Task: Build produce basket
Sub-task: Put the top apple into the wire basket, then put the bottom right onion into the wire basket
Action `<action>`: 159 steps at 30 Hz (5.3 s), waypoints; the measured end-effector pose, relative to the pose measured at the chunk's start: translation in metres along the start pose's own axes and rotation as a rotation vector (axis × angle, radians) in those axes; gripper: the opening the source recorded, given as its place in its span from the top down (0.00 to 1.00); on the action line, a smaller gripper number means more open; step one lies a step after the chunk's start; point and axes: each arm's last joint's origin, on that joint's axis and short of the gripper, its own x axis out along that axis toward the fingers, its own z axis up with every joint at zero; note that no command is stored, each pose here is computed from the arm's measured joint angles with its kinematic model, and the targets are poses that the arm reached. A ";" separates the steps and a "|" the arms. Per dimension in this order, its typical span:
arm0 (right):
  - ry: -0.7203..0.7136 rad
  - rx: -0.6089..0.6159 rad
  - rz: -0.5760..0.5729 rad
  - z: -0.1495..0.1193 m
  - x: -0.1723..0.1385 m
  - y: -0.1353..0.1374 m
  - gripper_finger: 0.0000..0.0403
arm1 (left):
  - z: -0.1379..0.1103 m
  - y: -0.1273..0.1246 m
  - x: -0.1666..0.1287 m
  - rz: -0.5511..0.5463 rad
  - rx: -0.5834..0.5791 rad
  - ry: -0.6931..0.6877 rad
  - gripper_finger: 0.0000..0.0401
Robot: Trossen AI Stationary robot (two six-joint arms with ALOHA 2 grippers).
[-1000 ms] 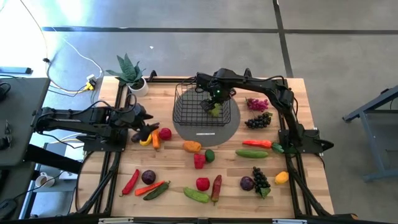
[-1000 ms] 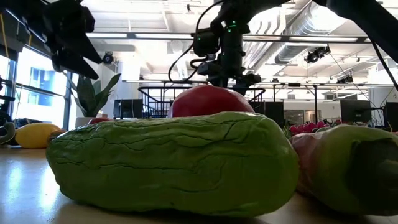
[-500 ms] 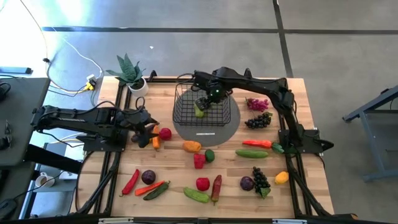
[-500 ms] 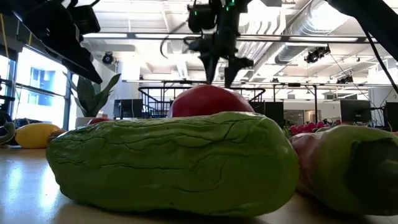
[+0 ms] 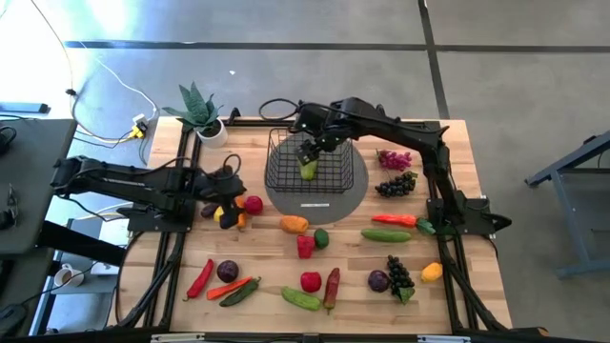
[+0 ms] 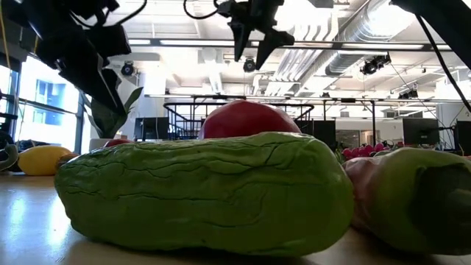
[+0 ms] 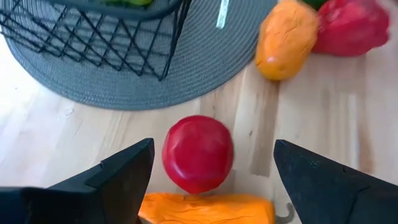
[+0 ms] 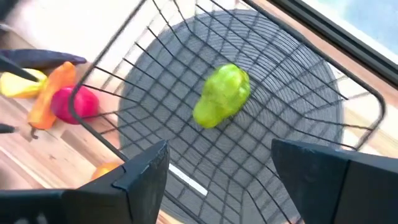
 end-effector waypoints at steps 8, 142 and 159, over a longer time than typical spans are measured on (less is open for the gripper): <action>0.036 -0.009 -0.022 -0.006 0.007 0.002 0.35 | 0.002 -0.002 0.020 0.031 0.076 0.061 0.20; 0.009 -0.206 -0.022 -0.061 -0.050 0.034 0.35 | 0.111 0.077 0.034 0.197 -0.244 -0.241 0.16; 0.184 -0.130 -0.086 -0.149 -0.045 0.047 0.35 | 0.101 0.049 0.000 -0.014 -0.229 -0.199 0.16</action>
